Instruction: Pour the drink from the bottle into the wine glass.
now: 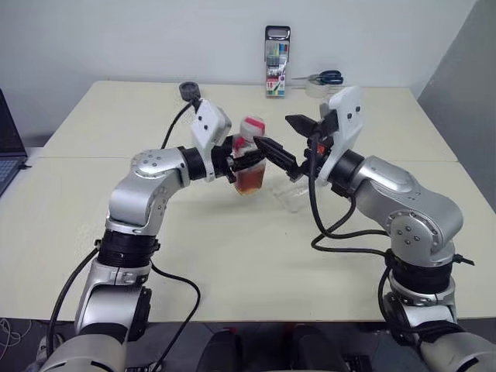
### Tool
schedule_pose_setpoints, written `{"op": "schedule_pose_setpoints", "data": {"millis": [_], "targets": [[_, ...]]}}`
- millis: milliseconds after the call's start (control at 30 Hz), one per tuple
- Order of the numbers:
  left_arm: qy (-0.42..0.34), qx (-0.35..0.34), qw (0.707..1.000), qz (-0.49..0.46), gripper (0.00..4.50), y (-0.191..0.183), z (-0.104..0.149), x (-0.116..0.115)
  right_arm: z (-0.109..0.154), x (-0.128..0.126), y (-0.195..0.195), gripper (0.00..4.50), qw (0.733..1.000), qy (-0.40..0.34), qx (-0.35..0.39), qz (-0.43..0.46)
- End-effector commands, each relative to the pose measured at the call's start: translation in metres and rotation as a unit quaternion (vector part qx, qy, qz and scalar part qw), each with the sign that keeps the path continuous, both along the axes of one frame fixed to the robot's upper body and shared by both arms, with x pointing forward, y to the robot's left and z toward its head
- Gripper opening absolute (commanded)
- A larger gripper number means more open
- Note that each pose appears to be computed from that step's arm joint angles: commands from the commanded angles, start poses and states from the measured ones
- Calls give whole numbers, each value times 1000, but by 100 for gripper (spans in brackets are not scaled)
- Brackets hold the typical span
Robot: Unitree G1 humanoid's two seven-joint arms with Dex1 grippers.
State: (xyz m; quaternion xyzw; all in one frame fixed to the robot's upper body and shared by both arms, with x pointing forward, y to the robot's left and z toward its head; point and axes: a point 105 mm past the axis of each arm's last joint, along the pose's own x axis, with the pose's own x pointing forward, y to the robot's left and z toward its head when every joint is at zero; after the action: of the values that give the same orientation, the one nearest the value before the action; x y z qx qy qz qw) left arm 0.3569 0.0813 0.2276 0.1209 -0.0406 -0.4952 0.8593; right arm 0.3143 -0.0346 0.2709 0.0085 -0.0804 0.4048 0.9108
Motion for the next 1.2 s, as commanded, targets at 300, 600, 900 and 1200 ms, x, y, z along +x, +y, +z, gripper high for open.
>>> {"op": "schedule_pose_setpoints", "data": {"millis": [300,600,900,1200], "targets": [[-15,-42,998,-36,182,-20,16,-10,9,9,5,450,999,-25,19,-13],[-12,-50,998,-29,182,-21,18,-9,8,8,7,357,999,-30,16,1],[-14,-50,998,-28,182,-21,20,-9,4,5,10,181,999,-28,5,13],[4,-32,981,-190,182,-28,30,-61,27,-24,7,181,975,-41,-25,215]]}}
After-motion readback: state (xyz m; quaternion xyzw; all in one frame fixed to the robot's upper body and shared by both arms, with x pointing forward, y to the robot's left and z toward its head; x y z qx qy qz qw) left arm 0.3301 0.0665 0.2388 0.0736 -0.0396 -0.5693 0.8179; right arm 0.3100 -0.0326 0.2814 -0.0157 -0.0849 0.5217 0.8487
